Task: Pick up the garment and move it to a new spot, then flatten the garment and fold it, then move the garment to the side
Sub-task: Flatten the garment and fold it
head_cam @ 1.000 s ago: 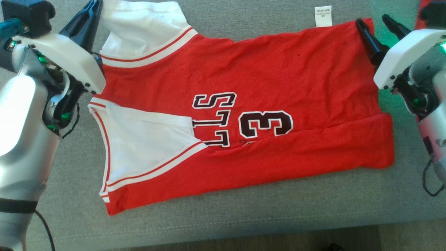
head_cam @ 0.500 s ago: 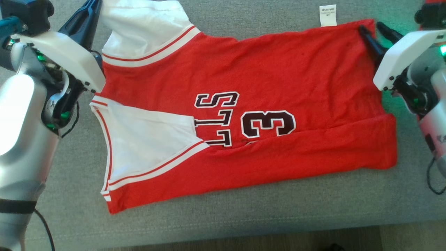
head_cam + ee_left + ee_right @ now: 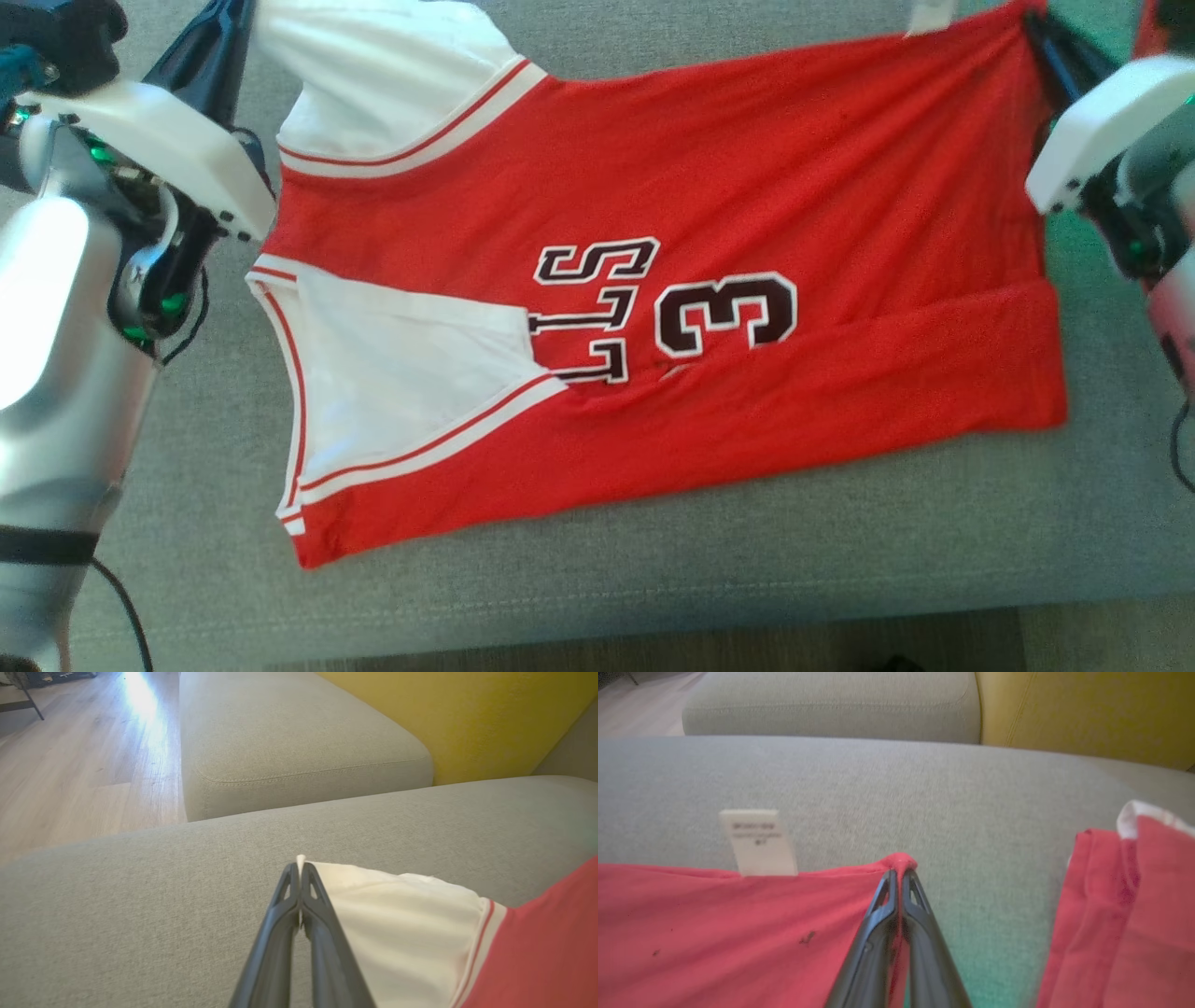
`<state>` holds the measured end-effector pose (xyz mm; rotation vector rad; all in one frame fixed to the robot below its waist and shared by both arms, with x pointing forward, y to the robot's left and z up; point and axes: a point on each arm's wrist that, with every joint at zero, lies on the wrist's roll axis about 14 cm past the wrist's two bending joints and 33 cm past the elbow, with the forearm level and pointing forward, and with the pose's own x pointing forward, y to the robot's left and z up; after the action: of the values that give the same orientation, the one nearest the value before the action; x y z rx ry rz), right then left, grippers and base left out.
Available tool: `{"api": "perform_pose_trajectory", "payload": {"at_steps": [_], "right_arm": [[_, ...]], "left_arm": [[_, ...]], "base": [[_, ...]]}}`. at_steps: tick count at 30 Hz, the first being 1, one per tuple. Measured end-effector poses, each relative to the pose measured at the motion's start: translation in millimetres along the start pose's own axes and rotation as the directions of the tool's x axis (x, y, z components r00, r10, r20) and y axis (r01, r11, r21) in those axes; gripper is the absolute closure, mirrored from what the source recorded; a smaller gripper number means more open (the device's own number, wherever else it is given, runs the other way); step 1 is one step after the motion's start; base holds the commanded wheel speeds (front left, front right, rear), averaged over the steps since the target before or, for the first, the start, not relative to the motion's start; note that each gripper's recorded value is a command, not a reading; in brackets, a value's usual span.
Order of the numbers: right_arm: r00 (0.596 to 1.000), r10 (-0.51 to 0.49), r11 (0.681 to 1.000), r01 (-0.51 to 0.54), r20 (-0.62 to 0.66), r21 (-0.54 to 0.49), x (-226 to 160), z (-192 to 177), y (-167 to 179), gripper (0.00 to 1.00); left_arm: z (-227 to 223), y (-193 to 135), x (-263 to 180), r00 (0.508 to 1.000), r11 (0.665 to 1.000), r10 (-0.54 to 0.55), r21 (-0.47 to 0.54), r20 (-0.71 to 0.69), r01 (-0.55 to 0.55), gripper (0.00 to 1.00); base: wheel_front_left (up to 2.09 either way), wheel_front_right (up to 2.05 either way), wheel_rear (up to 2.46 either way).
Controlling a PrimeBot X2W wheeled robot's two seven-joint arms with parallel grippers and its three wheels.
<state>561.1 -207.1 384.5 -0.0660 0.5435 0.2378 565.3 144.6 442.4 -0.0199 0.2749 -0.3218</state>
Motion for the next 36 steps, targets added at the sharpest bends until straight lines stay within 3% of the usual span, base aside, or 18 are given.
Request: {"api": "perform_pose_trajectory", "payload": {"at_steps": [12,20,36], "right_arm": [[0.988,-0.048,0.998,0.053,0.145,-0.028,9,36,-14,1.00],[0.984,-0.032,0.998,0.041,0.173,-0.048,9,39,-7,1.00],[0.982,-0.001,0.999,0.008,0.189,-0.036,-38,25,4,1.00]], "left_arm": [[52,21,27,0.981,0.997,0.075,-0.001,0.180,-0.076,1.00],[39,16,27,0.988,0.999,0.041,0.026,0.149,-0.045,1.00],[30,2,-39,0.995,0.987,-0.037,0.157,0.095,0.022,1.00]], "base": [[0.00,0.00,0.00],[0.00,0.00,0.00],[0.00,0.00,0.00]]}}
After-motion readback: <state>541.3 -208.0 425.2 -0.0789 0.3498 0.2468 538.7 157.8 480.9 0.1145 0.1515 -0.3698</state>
